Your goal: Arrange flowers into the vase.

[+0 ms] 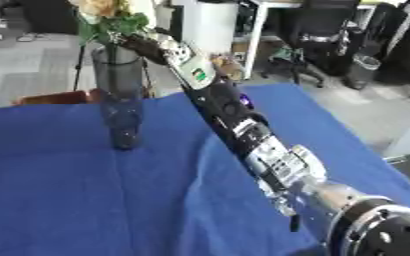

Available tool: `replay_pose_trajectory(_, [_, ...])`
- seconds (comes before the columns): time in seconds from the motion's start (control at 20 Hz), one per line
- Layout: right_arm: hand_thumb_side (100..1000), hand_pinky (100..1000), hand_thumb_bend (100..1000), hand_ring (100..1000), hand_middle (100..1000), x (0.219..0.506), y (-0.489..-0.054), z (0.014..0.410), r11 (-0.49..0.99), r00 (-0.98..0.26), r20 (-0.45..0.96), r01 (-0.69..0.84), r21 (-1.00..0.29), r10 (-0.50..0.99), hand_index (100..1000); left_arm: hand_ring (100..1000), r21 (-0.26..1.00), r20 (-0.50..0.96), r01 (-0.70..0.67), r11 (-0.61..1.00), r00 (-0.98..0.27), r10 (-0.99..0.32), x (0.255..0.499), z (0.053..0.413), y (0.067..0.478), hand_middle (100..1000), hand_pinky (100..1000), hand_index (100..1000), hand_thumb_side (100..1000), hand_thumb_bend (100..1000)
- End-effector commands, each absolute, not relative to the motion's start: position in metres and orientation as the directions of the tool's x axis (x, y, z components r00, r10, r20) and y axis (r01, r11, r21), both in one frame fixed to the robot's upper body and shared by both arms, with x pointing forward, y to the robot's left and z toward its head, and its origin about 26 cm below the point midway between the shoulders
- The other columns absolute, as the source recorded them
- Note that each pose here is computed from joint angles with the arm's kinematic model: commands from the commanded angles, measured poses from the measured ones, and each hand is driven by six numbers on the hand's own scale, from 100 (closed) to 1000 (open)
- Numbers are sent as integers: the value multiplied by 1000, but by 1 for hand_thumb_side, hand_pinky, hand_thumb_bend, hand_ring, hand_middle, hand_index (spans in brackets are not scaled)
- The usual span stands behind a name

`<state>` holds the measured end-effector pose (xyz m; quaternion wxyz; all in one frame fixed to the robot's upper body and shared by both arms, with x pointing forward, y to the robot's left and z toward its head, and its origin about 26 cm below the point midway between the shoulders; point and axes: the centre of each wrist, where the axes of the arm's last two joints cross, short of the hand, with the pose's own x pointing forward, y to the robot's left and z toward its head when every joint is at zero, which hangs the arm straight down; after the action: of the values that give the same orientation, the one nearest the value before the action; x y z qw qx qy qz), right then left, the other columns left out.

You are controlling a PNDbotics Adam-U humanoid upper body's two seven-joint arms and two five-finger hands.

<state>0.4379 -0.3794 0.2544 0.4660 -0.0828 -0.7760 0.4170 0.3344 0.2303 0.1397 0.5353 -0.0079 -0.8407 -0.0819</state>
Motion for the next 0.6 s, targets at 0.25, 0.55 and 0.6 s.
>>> replay_pose_trajectory(0.25, [844,1000,390,1000,868,427,-398,279,574,-572,545,-151,-805,614,1000,568,147,891,84,986,-445,-95,334,147,236,607,418,774,750,566])
replay_pose_trajectory(0.55, [832,1000,472,1000,875,427,-398,279,528,-570,464,-60,-847,679,1000,568,147,891,83,986,-444,-95,334,147,236,607,418,774,751,565])
replay_pose_trajectory(0.6, [828,1000,493,1000,876,427,-398,279,520,-567,451,-46,-853,689,1000,568,146,891,83,986,-444,-95,334,147,237,607,419,774,751,564])
